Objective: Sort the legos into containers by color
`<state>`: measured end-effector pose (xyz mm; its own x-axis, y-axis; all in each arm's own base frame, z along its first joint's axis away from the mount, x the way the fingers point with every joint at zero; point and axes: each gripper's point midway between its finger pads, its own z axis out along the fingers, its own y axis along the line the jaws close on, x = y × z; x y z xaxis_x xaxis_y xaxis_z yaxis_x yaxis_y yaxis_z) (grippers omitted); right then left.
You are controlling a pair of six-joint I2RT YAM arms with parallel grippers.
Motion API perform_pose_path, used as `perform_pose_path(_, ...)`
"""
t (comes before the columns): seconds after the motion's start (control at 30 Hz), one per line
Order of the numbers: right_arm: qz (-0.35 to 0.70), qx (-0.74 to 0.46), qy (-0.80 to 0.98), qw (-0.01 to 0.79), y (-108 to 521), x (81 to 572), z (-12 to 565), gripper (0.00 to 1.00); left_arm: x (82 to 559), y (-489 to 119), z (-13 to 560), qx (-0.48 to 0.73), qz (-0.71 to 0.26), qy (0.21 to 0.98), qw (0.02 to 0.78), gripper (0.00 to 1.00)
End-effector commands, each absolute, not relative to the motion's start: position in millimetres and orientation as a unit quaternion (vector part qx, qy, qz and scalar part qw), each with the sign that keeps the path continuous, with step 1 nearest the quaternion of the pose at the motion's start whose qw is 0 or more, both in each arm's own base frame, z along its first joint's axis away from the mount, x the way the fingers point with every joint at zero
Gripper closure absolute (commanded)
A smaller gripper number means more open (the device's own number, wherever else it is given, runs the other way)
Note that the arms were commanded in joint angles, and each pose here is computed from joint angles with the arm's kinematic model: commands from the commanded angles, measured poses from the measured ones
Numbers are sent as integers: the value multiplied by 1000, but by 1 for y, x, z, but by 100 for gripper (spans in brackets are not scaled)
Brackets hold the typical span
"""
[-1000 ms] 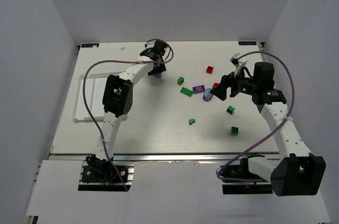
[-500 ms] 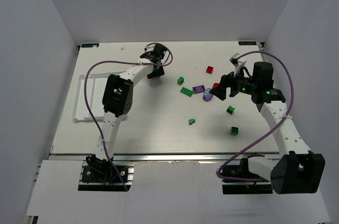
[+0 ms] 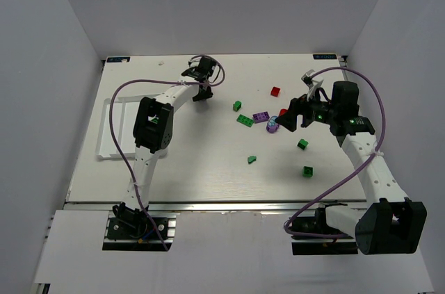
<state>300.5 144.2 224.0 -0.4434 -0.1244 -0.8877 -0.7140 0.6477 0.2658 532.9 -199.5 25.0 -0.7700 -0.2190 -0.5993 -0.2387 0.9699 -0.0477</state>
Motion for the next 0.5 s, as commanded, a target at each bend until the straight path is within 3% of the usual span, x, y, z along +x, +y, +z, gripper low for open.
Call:
perform_pose_path(0.0,332,-270,774,467,146,303,233,14,533,-190,28,-115,23,941,318,58)
perform_pose_path(0.27,336,-270,773,466,146,302,234,14,526,-192,33,-106,9,941,320,70)
perform_pose_path(0.47,338,-270,773,465,147,302,232,14,513,-191,41,-105,-4,941,322,73)
